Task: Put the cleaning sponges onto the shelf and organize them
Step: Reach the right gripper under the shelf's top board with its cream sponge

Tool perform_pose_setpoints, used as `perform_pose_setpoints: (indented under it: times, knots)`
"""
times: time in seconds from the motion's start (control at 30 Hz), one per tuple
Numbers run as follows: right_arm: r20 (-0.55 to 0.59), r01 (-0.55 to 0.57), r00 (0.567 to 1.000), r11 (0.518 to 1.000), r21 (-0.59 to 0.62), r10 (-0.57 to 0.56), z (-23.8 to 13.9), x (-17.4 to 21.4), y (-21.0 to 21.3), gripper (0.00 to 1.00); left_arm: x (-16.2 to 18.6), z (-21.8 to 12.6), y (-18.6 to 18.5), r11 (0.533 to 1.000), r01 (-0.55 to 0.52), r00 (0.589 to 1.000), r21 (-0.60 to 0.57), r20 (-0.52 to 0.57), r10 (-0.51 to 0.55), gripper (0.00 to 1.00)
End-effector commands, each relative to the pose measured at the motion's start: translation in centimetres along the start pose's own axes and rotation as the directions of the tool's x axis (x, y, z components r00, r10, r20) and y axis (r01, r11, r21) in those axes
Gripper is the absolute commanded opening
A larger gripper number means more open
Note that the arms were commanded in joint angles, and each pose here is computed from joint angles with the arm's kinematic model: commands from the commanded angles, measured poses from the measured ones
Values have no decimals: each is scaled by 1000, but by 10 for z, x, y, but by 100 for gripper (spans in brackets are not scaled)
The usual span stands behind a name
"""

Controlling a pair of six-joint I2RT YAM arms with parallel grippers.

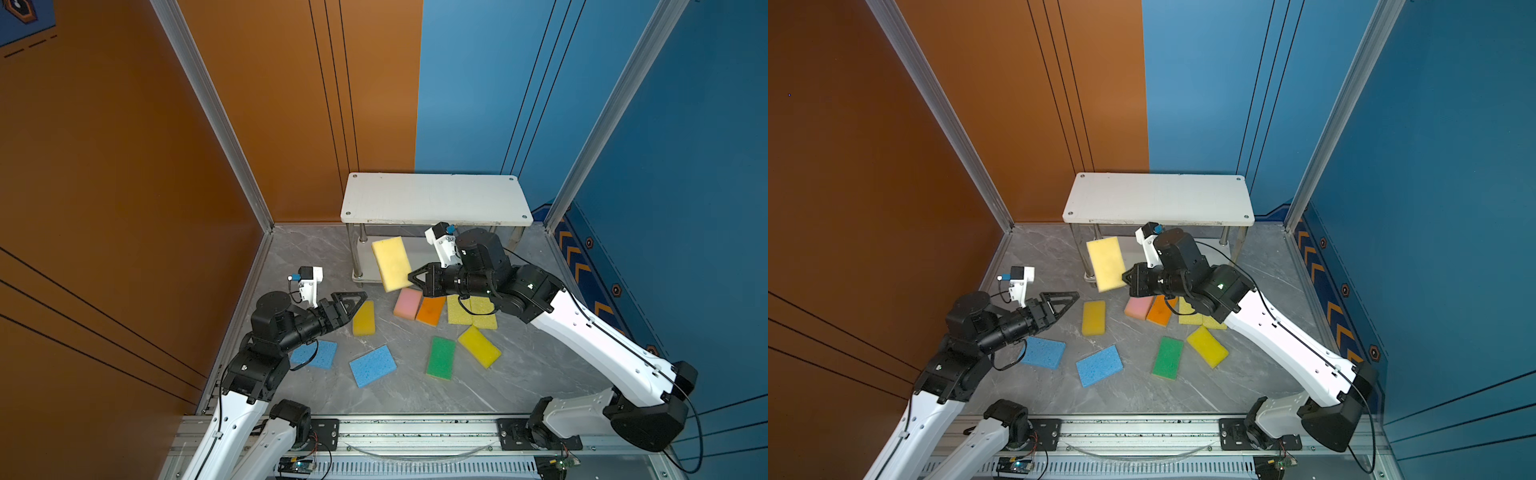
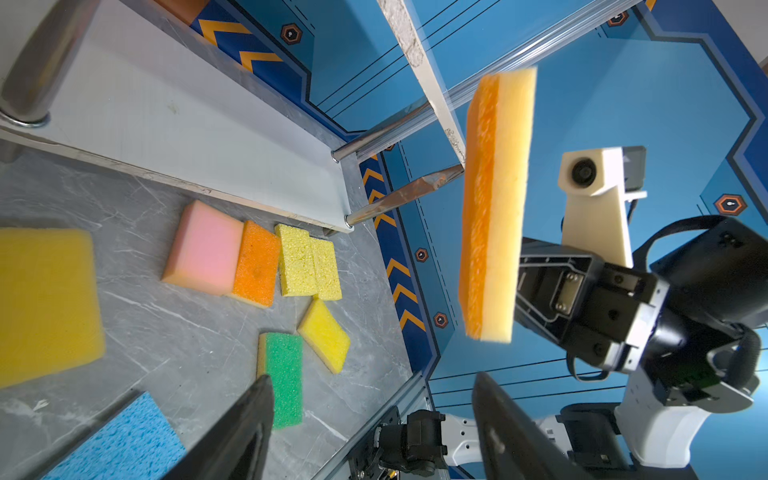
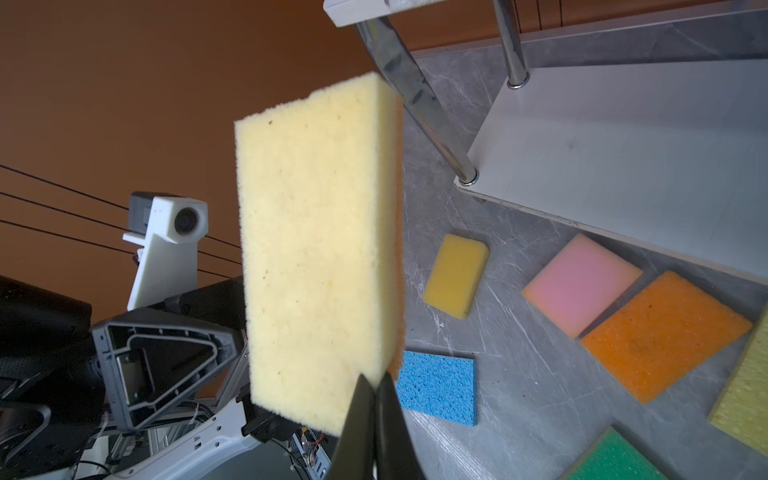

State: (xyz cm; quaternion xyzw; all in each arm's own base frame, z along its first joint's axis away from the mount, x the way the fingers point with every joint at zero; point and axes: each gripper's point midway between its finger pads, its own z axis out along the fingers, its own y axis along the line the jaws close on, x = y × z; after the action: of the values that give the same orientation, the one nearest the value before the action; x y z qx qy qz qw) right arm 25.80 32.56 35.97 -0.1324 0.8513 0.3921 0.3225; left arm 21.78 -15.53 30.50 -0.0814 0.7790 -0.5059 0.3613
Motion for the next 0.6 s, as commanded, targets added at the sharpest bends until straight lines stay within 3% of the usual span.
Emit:
perform_pose_setpoints:
  times: [0.0, 0.2, 0.33, 0.57]
  knots:
    - [33, 51, 998, 998, 40, -52, 5, -24, 3, 0, 19, 2, 44, 990, 35, 998, -138, -41, -41, 76]
    - [-12, 79, 997, 995, 59, -79, 31, -30, 8, 0, 24, -6, 53, 985, 26, 999, -170, -39, -33, 77]
    - [-83, 76, 994, 988, 133, -65, 62, -2, -18, 0, 24, -9, 55, 984, 20, 998, -178, -48, -29, 78]
    - [-108, 5, 994, 977, 212, 18, 113, 24, -66, 0, 20, -12, 55, 984, 33, 998, -176, -42, -41, 79]
